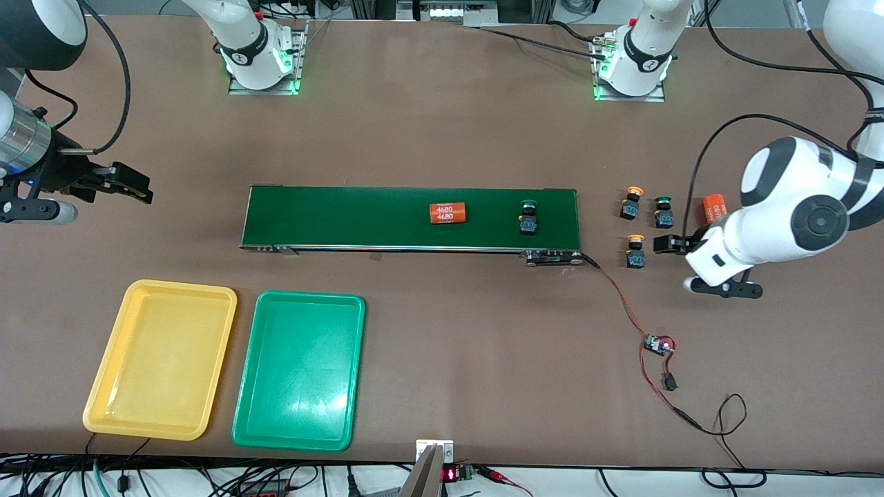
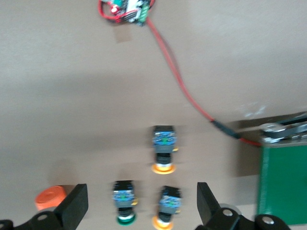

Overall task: Sort buttons by color to trays
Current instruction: 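Reach the left gripper back and grasp the second green-based button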

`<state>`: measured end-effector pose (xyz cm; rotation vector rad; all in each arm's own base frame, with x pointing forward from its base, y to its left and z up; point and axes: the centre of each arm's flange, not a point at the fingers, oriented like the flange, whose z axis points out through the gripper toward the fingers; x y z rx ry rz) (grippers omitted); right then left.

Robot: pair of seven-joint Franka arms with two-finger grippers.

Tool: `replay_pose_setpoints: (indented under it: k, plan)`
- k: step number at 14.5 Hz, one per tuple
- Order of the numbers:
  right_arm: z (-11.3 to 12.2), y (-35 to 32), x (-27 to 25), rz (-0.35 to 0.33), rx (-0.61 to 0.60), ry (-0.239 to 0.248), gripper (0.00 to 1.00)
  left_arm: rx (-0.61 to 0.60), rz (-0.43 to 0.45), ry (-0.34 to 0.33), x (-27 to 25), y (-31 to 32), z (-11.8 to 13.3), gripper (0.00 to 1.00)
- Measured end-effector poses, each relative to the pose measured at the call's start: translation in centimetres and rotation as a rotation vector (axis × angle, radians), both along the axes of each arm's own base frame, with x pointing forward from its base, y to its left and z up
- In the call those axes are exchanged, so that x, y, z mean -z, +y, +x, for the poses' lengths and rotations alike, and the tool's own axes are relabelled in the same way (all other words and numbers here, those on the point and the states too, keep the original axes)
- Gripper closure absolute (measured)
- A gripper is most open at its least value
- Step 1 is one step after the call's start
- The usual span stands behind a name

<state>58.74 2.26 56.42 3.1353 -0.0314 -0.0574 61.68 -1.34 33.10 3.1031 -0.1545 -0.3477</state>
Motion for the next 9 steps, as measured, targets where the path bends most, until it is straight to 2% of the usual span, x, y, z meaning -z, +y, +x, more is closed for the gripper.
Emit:
replay_pose_setpoints:
  k: [4,6,7,9]
  plan:
    - [0.0,0.0,0.0,0.000,0.000,0.000,0.00,-0.003,0.032,0.060,3.1,3.3,-0.6,0.00]
    - [0.0,0.0,0.0,0.000,0.000,0.000,0.00,-0.020,0.011,0.110,5.4,4.0,-1.6,0.00]
    - [0.0,0.0,0.0,0.000,0.000,0.000,0.00,-0.023,0.007,0.115,6.8,4.3,-2.4,0.00]
    - [0.0,0.0,0.0,0.000,0.000,0.000,0.00,-0.019,0.027,0.084,9.4,5.1,-4.4,0.00]
